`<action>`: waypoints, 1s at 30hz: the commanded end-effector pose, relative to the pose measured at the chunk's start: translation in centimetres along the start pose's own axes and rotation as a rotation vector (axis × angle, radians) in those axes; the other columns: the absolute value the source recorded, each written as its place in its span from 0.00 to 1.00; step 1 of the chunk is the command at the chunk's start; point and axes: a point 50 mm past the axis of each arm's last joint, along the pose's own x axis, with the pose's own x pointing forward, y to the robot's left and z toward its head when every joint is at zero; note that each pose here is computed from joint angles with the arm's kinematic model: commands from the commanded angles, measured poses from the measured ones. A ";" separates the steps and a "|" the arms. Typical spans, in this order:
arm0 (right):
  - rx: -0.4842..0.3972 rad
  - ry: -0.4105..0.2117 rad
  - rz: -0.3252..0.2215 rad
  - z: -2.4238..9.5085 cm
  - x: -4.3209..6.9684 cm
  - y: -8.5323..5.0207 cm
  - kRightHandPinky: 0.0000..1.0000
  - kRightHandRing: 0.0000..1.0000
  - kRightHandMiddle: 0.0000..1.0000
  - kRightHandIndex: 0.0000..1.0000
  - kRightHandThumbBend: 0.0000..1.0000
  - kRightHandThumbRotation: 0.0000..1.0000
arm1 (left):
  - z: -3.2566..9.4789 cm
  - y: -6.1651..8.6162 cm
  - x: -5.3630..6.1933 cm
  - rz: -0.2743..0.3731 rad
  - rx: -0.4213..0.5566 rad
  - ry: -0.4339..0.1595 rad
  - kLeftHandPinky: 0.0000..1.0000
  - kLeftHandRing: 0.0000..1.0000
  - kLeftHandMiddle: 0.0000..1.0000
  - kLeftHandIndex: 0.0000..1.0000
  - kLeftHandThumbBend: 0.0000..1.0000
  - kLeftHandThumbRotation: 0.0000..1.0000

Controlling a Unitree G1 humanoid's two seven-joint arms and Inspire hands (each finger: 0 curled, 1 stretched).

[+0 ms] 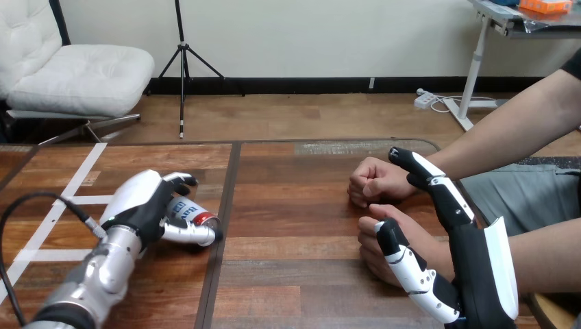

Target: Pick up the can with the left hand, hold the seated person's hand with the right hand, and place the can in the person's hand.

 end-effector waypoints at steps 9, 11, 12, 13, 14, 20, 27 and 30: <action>0.005 -0.084 -0.032 0.9 1.6 -0.2 0.84 0.86 0.84 0.83 0.55 0.71 | 2.0 6.0 1.4 -0.070 0.205 -0.080 0.72 0.84 0.88 0.89 0.93 0.24; 0.006 -0.084 -0.032 1.0 1.6 -0.1 0.84 0.87 0.84 0.83 0.55 0.71 | 2.2 6.5 1.5 -0.097 0.239 -0.074 0.72 0.85 0.88 0.89 0.94 0.23; 0.006 -0.084 -0.032 1.0 1.6 -0.1 0.84 0.87 0.84 0.83 0.55 0.71 | 2.3 6.7 1.6 -0.104 0.248 -0.072 0.72 0.85 0.89 0.90 0.95 0.23; 0.009 -0.084 -0.033 1.0 1.6 -0.1 0.84 0.87 0.84 0.83 0.55 0.71 | 2.4 6.9 1.6 -0.115 0.270 -0.068 0.72 0.85 0.89 0.90 0.95 0.23; 0.012 -0.084 -0.033 1.0 1.6 -0.1 0.84 0.87 0.84 0.83 0.55 0.71 | 2.5 7.1 1.7 -0.121 0.283 -0.066 0.71 0.85 0.89 0.90 0.96 0.22; 0.031 -0.082 -0.037 1.0 1.6 0.1 0.85 0.87 0.84 0.82 0.55 0.69 | 2.9 7.8 1.9 -0.164 0.363 -0.048 0.70 0.86 0.90 0.91 0.98 0.18; 0.026 -0.078 -0.041 1.0 1.6 0.2 0.85 0.87 0.84 0.81 0.57 0.69 | 3.3 8.3 2.1 -0.185 0.437 -0.026 0.70 0.87 0.92 0.91 0.99 0.16; 0.024 -0.074 -0.043 1.0 1.6 0.2 0.84 0.87 0.84 0.81 0.58 0.69 | 3.4 8.4 2.2 -0.188 0.450 -0.023 0.70 0.87 0.92 0.91 0.99 0.15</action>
